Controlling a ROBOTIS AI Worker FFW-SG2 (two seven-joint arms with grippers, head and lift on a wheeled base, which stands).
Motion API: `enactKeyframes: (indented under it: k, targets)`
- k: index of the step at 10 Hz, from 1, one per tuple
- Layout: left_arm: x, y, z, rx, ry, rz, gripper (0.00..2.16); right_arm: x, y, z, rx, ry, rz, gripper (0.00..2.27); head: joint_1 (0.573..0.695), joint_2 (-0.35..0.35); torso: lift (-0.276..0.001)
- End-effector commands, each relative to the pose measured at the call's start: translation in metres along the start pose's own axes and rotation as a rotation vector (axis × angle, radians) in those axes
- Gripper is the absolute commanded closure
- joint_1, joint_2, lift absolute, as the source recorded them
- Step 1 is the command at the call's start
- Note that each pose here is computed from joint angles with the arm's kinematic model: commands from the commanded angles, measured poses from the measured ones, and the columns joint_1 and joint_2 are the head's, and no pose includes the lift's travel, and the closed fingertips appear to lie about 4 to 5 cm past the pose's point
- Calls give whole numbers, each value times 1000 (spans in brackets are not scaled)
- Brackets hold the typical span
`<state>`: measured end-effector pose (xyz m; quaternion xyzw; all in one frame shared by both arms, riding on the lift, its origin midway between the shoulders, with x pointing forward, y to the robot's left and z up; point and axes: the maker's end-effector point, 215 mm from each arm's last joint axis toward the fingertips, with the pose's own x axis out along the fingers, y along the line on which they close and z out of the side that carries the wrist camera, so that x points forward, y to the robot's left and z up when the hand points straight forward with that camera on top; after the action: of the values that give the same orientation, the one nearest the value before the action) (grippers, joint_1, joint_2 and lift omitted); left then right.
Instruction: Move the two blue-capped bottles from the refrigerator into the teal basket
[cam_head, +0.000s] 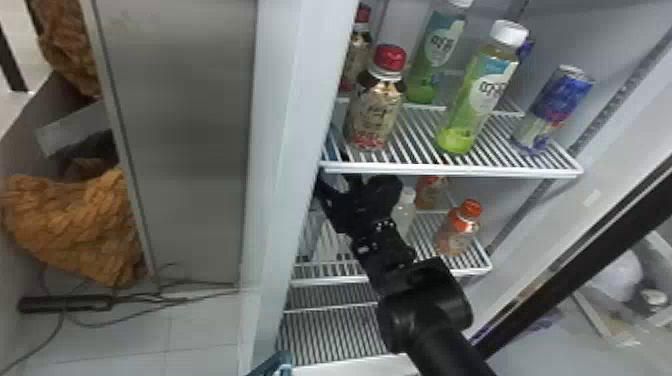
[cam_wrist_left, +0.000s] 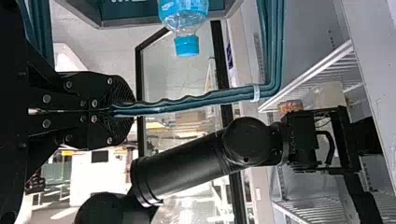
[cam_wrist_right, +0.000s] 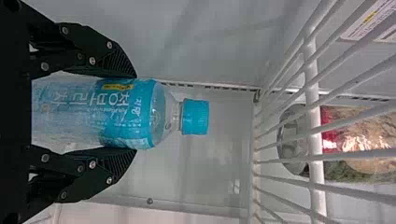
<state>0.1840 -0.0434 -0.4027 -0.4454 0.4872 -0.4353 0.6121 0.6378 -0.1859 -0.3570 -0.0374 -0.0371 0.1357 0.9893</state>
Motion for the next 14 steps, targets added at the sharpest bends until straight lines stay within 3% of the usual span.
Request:
enactKeyframes:
  k: [1, 8, 14]
  targets:
    - [0, 0, -1, -3, -1, -2, 1157, -8, 1, 3, 0, -12, 0, 636, 695, -307, -167]
    - [-2, 0, 0, -6, -6, -4, 1157, -59, 14, 31, 14, -86, 31, 634, 695, -326, -167]
    - [-3, 1, -1, -8, -5, -4, 1157, -117, 28, 44, 52, -74, 59, 634, 695, -350, -167]
